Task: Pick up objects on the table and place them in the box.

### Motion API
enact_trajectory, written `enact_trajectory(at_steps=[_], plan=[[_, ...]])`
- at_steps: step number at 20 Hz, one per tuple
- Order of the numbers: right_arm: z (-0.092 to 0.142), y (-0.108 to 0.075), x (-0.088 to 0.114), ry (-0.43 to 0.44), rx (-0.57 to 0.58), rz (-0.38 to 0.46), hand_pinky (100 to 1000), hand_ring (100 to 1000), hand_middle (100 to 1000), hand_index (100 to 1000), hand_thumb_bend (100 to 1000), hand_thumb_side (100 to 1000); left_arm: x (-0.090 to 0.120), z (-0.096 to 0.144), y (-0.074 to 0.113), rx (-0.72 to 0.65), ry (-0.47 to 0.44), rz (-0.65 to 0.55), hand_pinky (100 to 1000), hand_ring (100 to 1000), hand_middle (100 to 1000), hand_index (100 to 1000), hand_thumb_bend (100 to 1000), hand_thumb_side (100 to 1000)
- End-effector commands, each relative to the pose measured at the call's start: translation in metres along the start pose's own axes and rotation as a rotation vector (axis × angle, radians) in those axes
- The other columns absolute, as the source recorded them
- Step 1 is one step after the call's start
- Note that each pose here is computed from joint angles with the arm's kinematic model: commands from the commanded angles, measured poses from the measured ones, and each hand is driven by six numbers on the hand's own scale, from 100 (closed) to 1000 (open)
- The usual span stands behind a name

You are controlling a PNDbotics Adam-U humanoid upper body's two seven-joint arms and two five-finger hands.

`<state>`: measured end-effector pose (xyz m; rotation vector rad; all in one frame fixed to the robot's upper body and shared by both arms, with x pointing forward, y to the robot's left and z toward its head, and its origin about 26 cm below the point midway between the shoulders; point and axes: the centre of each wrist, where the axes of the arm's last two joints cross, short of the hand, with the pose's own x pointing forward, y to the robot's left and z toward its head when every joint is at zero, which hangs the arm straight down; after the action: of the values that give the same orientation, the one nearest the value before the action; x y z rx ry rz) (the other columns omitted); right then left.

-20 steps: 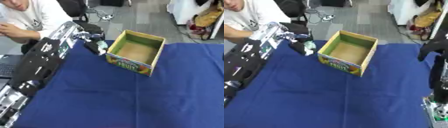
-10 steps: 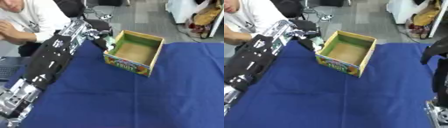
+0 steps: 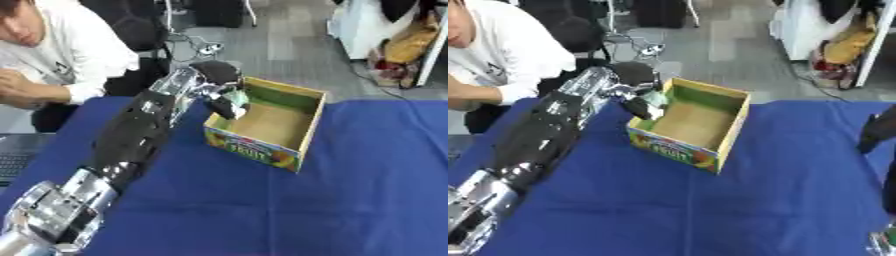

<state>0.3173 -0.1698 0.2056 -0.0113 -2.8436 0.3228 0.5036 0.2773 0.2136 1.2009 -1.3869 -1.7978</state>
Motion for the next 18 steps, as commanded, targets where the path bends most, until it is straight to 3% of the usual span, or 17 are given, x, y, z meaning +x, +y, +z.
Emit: enact_trajectory(at_steps=[1, 5, 6, 7, 8, 9, 10, 14, 18], plan=[[-0.012, 0.002, 0.007, -0.049, -0.004, -0.017, 178, 269, 361, 451, 100, 869, -0.012, 0.001, 0.004, 0.084, 0.046, -0.029, 100, 100, 193, 347, 100, 687], [-0.014, 0.002, 0.009, -0.055, -0.005, -0.022, 177, 268, 360, 450, 100, 870, -0.014, 0.001, -0.007, 0.129, 0.079, -0.056, 100, 100, 197, 351, 100, 688], [-0.014, 0.002, 0.009, -0.054, -0.005, -0.023, 176, 267, 360, 450, 100, 870, -0.015, 0.001, -0.008, 0.145, 0.088, -0.061, 100, 100, 340, 459, 100, 689], [-0.014, 0.002, 0.009, -0.054, -0.005, -0.024, 176, 267, 360, 450, 100, 870, -0.015, 0.001, -0.010, 0.157, 0.092, -0.071, 454, 522, 625, 720, 100, 898], [-0.014, 0.002, 0.009, -0.055, -0.006, -0.025, 176, 267, 360, 450, 100, 870, -0.015, 0.001, -0.014, 0.148, 0.096, -0.078, 1000, 956, 955, 977, 184, 1000], [-0.014, 0.002, 0.009, -0.055, -0.006, -0.025, 176, 267, 360, 450, 100, 870, -0.014, 0.001, -0.016, 0.139, 0.093, -0.080, 768, 776, 798, 852, 100, 1000], [-0.014, 0.002, 0.009, -0.054, -0.006, -0.024, 175, 266, 359, 450, 100, 871, -0.014, 0.001, -0.018, 0.135, 0.089, -0.078, 1000, 1000, 1000, 1000, 345, 1000], [-0.013, 0.001, 0.008, -0.049, -0.004, -0.022, 175, 266, 359, 450, 100, 872, -0.016, 0.003, -0.017, 0.147, 0.068, -0.054, 1000, 1000, 1000, 1000, 402, 1000], [-0.012, -0.001, 0.008, -0.046, -0.005, -0.012, 175, 266, 359, 450, 100, 873, -0.021, 0.010, -0.012, 0.241, 0.063, -0.023, 1000, 1000, 1000, 1000, 347, 1000]])
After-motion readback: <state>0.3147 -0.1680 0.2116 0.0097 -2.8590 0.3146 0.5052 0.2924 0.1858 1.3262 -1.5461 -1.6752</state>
